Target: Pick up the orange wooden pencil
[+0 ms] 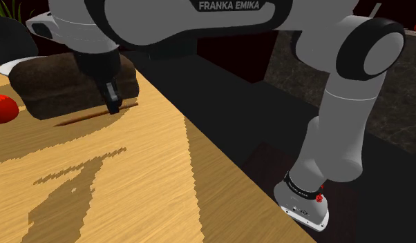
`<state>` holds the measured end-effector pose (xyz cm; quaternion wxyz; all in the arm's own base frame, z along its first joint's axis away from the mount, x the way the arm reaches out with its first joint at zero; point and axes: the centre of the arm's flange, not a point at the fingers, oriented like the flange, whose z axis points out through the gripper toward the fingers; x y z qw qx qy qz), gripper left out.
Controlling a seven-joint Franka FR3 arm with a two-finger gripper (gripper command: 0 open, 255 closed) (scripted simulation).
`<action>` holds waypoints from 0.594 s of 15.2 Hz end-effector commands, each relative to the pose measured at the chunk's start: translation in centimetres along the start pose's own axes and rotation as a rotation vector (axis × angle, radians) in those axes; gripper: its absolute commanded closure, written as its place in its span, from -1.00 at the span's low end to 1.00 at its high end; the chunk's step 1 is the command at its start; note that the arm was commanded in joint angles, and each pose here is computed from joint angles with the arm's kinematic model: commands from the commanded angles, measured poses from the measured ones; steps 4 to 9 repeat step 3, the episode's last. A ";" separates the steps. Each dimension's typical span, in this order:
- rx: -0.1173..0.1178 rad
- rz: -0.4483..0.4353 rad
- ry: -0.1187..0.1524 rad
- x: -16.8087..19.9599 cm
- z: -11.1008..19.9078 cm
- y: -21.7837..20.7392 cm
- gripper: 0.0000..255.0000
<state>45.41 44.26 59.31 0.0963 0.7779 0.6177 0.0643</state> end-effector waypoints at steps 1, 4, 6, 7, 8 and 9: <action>0.000 0.000 0.000 0.0 -1.1 0.2 1.00; 0.000 0.000 0.000 0.0 -1.2 0.2 1.00; 0.000 0.000 0.000 0.0 -1.2 0.2 1.00; 0.000 0.000 0.000 0.0 -1.2 0.2 1.00; 0.000 0.000 0.000 0.0 -1.2 0.2 1.00; 0.000 0.000 0.000 0.0 -1.2 0.2 1.00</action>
